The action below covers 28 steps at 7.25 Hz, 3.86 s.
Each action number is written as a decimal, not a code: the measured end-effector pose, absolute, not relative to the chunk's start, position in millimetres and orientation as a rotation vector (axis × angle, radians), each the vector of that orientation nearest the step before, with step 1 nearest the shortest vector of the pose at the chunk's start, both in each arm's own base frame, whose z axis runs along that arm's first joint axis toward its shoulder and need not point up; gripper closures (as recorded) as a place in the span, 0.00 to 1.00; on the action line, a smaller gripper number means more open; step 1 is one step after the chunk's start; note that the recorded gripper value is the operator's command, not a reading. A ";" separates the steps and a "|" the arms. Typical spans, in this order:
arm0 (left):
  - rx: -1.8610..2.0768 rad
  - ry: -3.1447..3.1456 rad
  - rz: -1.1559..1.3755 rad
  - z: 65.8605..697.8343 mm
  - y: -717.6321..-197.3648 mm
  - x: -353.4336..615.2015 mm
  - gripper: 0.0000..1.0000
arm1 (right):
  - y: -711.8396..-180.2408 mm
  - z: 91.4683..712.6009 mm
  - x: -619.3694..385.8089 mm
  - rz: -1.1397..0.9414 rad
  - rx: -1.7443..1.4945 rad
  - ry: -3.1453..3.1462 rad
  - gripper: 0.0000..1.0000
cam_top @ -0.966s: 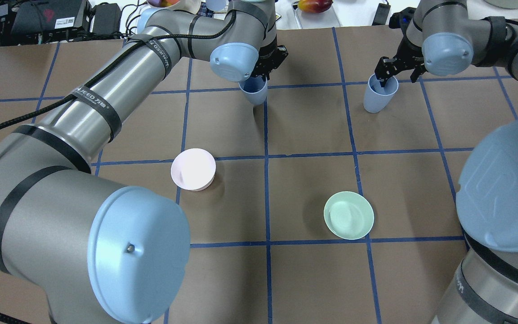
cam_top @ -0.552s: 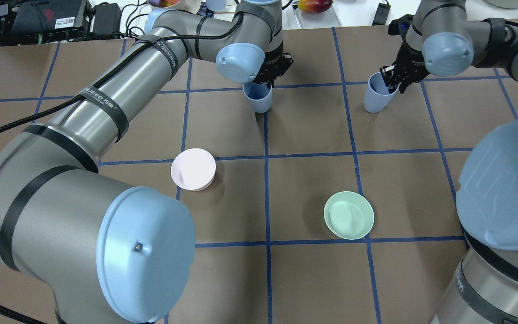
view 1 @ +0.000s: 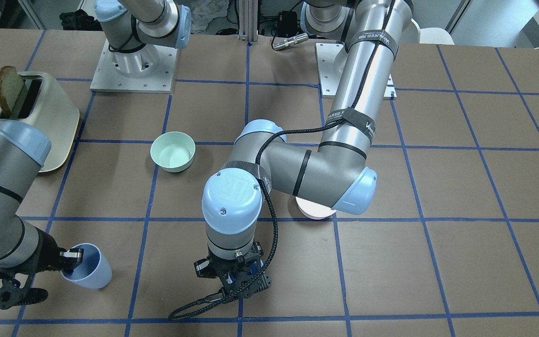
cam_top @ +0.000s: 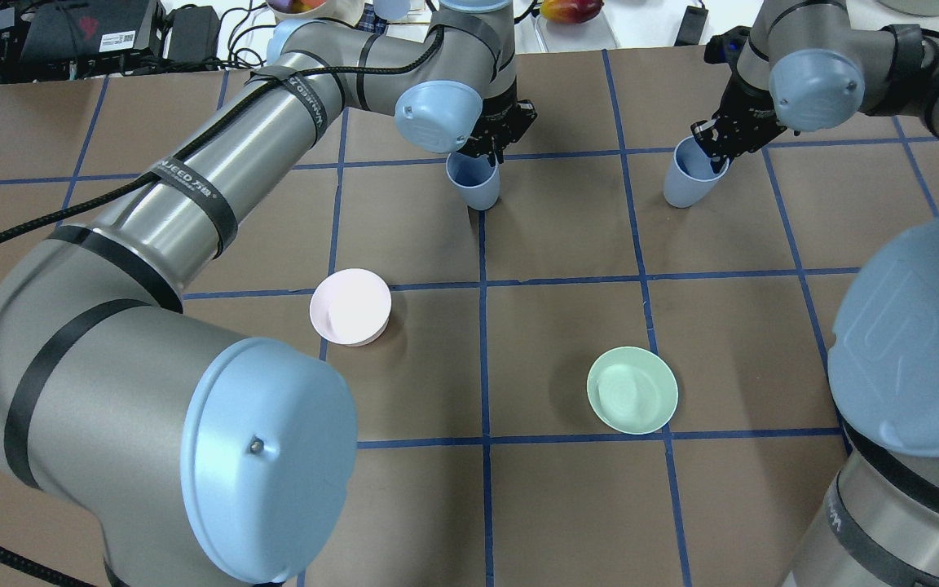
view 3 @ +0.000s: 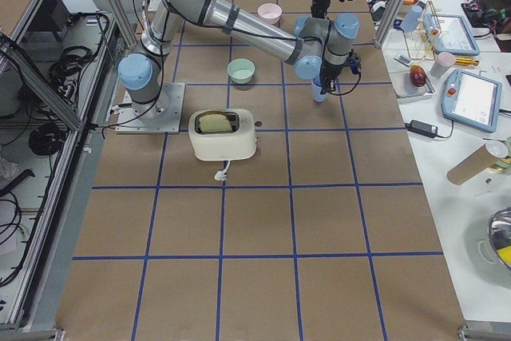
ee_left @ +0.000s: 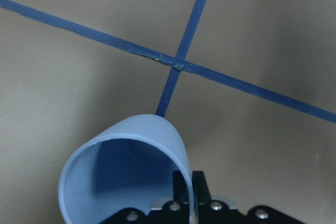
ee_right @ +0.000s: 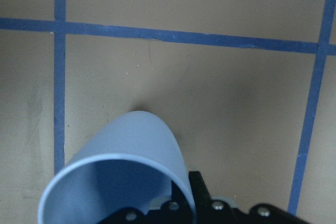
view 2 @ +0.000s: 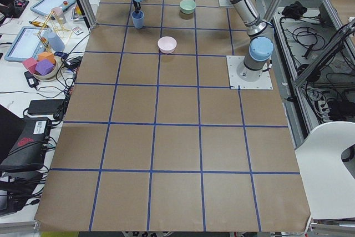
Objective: Stack blue cups with both arms
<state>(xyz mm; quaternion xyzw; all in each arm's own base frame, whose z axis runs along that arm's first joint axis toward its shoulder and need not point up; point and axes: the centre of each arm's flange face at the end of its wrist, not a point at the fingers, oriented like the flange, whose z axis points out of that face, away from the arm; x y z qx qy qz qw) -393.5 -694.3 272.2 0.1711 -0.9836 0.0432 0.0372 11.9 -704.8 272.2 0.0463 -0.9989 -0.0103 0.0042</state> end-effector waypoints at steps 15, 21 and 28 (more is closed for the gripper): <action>0.044 -3.176 0.221 492.0 -505.7 -164.2 0.00 | -678.3 374.9 311.8 -0.081 -0.319 -3.205 1.00; 0.085 -3.122 0.198 493.9 -497.0 -155.5 0.00 | -699.2 363.8 313.4 -0.025 -0.409 -3.171 1.00; 0.107 -3.108 0.197 494.6 -497.1 -151.1 0.00 | -704.0 357.2 313.7 -0.029 -0.420 -3.168 0.00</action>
